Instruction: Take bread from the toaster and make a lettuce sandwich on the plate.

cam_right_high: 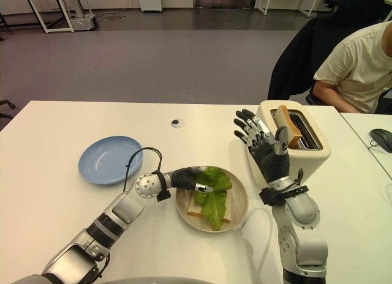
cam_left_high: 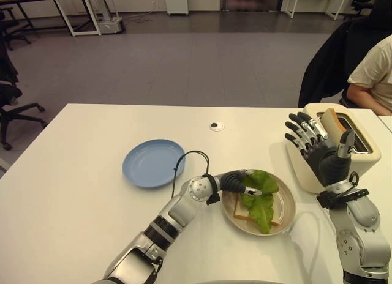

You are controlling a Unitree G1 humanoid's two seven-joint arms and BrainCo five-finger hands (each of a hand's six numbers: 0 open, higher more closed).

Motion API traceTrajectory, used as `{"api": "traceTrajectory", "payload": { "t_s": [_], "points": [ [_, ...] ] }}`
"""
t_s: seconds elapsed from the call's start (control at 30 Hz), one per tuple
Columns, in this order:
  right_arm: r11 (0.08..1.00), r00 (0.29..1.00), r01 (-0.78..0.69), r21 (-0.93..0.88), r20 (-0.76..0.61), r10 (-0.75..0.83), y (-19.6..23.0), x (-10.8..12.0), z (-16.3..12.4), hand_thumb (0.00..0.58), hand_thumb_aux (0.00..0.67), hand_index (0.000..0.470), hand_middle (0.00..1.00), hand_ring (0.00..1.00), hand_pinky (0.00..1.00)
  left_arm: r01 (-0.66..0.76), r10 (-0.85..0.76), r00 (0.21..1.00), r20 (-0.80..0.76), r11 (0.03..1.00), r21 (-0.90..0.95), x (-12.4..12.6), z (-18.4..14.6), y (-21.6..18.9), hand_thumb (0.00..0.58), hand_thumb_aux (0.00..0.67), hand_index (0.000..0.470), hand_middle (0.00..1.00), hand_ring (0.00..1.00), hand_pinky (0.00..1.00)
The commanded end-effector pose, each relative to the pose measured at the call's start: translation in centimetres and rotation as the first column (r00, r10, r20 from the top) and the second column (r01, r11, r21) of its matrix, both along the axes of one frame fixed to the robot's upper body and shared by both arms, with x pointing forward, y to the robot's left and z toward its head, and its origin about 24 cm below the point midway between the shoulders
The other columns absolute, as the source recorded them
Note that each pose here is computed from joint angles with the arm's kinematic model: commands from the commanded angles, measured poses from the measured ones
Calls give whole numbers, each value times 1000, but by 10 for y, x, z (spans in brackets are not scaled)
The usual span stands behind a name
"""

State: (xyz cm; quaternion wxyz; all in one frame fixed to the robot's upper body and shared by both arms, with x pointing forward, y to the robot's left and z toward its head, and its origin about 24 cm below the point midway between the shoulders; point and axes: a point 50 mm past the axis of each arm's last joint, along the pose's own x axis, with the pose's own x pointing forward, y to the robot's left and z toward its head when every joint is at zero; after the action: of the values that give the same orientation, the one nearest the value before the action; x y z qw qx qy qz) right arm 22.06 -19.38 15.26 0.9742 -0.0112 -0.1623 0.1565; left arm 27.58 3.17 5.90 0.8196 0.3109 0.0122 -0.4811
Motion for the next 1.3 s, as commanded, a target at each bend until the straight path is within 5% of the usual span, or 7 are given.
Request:
{"api": "traceTrajectory", "payload": {
  "t_s": [0.03,0.4,0.67,0.87,0.9,1.03,1.3],
  "points": [
    [971,983,138,-195,147,-110,-8,0,29,0,0,0,0,0,0,-23,22,993,118,1000,10,9,20,8,0,0,0,0,0,0],
    [400,774,594,-698,360,-521,-100,19,32,0,0,0,0,0,0,-180,212,916,340,976,-125,-4,81,55,0,0,0,0,0,0],
    [310,792,479,-821,252,-556,-118,28,-19,5,3,2,0,0,0,-317,359,899,252,929,-191,-28,71,91,0,0,0,0,0,0],
    [349,832,463,-814,264,-487,-94,38,-20,328,229,160,0,0,0,-383,417,878,235,906,-177,-35,61,105,0,0,0,0,0,0],
    [345,832,467,-814,273,-483,-93,39,-18,454,357,251,0,0,0,-385,419,876,237,906,-177,-35,61,105,0,0,0,0,0,0],
    [322,825,478,-817,291,-485,-95,44,-16,576,615,431,0,0,0,-391,426,872,241,903,-179,-37,60,103,0,0,0,0,0,0],
    [327,800,550,-769,371,-473,-94,50,6,580,670,470,0,0,0,-394,431,869,245,900,-185,-38,57,98,0,0,0,0,0,0]
  ]
}}
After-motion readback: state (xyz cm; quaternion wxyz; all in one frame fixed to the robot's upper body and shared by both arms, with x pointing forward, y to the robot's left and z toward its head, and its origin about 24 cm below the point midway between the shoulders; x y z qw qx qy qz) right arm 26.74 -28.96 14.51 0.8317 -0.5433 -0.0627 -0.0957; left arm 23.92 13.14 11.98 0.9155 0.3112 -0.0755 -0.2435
